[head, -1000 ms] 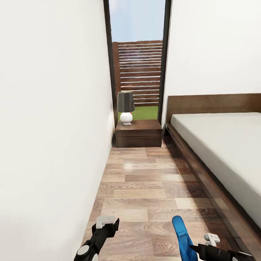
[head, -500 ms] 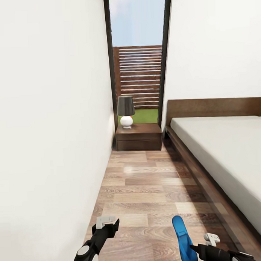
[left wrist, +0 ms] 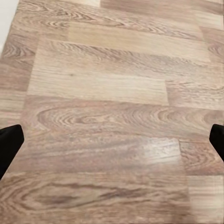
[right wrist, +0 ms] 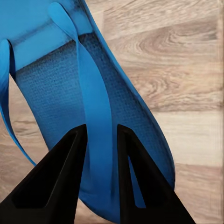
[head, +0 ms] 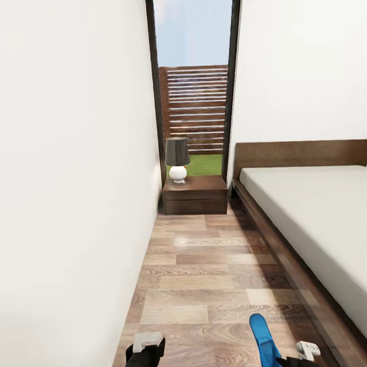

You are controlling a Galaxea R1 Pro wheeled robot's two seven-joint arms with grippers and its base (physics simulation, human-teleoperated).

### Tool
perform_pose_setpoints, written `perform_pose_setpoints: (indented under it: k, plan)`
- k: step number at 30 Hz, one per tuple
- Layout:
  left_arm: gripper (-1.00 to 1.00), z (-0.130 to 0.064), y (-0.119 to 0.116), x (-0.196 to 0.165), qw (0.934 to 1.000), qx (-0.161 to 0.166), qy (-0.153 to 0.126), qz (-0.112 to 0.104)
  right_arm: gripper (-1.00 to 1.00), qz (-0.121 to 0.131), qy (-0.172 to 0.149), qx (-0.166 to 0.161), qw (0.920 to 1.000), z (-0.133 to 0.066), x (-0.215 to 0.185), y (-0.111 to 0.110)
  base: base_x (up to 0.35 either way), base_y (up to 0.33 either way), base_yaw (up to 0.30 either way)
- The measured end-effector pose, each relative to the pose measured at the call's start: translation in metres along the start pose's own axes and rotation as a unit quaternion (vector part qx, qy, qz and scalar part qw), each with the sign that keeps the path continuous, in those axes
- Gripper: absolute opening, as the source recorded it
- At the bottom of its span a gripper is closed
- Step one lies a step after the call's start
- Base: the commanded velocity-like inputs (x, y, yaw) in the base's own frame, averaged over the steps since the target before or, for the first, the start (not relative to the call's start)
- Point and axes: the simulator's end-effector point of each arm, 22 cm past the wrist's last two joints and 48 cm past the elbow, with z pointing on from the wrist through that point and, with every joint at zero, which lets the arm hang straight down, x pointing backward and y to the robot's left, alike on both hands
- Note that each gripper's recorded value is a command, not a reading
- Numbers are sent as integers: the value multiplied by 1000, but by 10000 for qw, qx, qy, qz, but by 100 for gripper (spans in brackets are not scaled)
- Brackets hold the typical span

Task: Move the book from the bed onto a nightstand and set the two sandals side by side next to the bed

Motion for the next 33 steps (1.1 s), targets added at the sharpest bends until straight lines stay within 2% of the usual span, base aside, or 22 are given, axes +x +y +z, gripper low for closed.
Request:
perform_pose_setpoints:
  k: [5, 9, 17, 21, 25, 29, 33]
  plan:
    - [100, -7, 4, 10, 10000, -15, 32, 17, -100, -55, -80, -1, 10000, -6, -9, 6, 0, 0, 0]
    - [100, -12, 5, 19, 9998, -15, 183, 28, -100, -31, -46, 35, 10000, -11, -11, 8, 0, 0, 0]
    - [100, -20, 0, 9, 9997, -15, 235, 33, -100, 10, -10, 33, 10000, -20, -19, 17, 0, 0, 0]
    - [100, -24, -1, 1, 9997, -15, 234, 32, -100, 103, 160, 92, 9998, -25, -8, 19, 0, 0, 0]
    - [100, -28, -3, -7, 9998, -9, 213, 32, -100, 329, 516, 111, 9981, -21, 31, 39, 0, 0, 0]
    - [100, -32, -4, -11, 9997, -18, 248, 23, -100, 436, 516, 119, 9976, -25, 30, 45, 0, 0, 0]
    - [100, -39, -2, 0, 9990, -58, 445, 21, -100, 446, 525, 120, 9975, -30, 25, 49, 0, 0, 0]
